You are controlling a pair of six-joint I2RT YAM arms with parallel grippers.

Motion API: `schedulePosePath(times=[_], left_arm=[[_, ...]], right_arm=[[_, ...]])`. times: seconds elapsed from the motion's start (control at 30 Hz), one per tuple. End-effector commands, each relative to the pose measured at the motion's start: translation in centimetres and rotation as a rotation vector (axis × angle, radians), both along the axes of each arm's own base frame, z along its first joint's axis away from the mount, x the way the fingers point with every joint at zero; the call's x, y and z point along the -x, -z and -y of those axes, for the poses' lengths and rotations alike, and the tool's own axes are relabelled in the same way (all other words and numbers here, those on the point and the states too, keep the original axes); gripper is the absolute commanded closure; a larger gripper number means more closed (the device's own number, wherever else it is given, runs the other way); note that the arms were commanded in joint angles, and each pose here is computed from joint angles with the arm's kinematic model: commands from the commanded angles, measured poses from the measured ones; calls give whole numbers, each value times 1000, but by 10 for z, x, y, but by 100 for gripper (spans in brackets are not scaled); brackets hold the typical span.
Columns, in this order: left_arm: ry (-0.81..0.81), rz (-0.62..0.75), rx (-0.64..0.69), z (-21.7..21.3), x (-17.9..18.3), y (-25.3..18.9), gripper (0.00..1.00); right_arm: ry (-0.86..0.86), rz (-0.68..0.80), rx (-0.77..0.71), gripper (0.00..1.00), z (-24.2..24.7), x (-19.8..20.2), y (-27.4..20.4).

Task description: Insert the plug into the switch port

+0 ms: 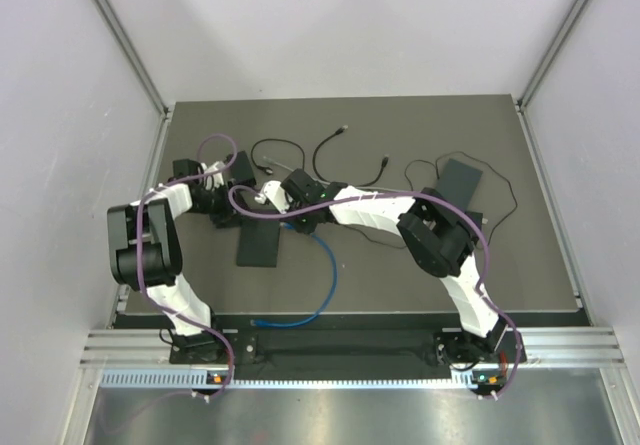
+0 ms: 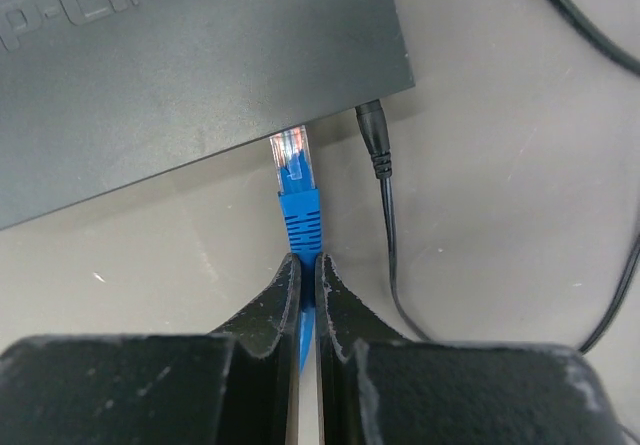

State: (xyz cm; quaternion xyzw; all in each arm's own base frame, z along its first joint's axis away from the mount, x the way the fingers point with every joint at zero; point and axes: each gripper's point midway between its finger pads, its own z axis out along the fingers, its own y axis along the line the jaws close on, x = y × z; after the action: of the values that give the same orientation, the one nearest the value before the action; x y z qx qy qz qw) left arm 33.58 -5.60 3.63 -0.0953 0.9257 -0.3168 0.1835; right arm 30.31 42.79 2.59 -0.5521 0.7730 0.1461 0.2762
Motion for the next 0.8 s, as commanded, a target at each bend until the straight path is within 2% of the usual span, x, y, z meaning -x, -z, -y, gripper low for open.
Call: schedulePosePath(times=[0.0,0.3,0.5,0.63,0.77], left_arm=[[84,25,-1,11,-5,-2,42],[209,16,13,36,-4,5,45],[238,-22,49,52,4,9,50],[249,-62,93,60,15,14,52],[273,-61,63,60,17,17,53]], right_arm=[[-89,112,-63,100,-25,-5,-22],[-132,125,-106,100,-42,-7,-32],[-93,149,-131,100,-50,-13,-38],[-81,186,-165,100,-59,-15,-45],[-128,244,-168,100,-69,-12,-49]])
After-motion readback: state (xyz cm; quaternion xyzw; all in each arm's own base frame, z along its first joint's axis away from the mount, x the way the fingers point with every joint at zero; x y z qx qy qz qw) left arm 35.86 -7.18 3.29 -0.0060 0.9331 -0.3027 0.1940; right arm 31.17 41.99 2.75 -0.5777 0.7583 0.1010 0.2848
